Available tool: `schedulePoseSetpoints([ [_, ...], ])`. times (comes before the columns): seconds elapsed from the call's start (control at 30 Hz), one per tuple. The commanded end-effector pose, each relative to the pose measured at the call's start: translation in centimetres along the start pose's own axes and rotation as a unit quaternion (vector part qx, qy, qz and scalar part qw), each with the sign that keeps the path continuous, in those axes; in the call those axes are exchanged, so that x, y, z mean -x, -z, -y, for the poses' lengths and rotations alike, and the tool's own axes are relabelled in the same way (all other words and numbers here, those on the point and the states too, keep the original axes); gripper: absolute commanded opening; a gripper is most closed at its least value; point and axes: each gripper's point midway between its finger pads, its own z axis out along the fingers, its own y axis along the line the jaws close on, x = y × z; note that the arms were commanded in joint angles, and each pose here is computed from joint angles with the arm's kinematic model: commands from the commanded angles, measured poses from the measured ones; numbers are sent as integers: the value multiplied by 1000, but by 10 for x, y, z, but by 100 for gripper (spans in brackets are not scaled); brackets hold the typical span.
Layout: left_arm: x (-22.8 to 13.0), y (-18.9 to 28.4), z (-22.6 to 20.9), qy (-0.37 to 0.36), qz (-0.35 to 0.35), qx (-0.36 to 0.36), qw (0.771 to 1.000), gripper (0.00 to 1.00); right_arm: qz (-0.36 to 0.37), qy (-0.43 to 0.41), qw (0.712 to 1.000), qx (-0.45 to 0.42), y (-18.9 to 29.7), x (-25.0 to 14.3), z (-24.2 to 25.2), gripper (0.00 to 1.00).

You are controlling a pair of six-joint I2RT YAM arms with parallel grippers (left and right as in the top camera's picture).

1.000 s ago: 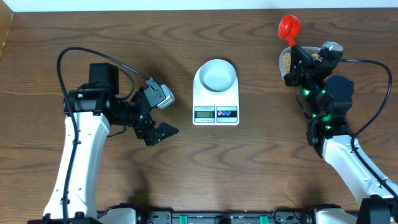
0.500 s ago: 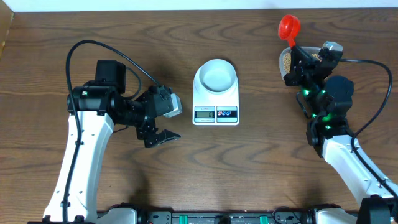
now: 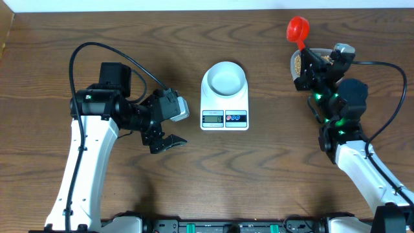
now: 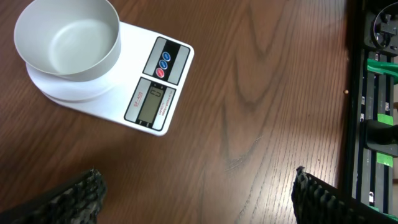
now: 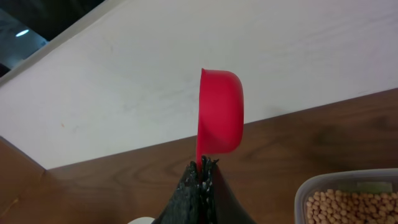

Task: Scoop item into bowl and weigh 50g on scale

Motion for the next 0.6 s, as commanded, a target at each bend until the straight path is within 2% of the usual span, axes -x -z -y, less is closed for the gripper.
schedulePoseSetpoints([
  [0.0,3,4,-2,0,-1,7,1000,98,6,9,1000,7,-3,8,-4,1],
  [0.57,3,4,-3,-1,0,8,1000,98,8,9,1000,-3,-3,8,0,1],
])
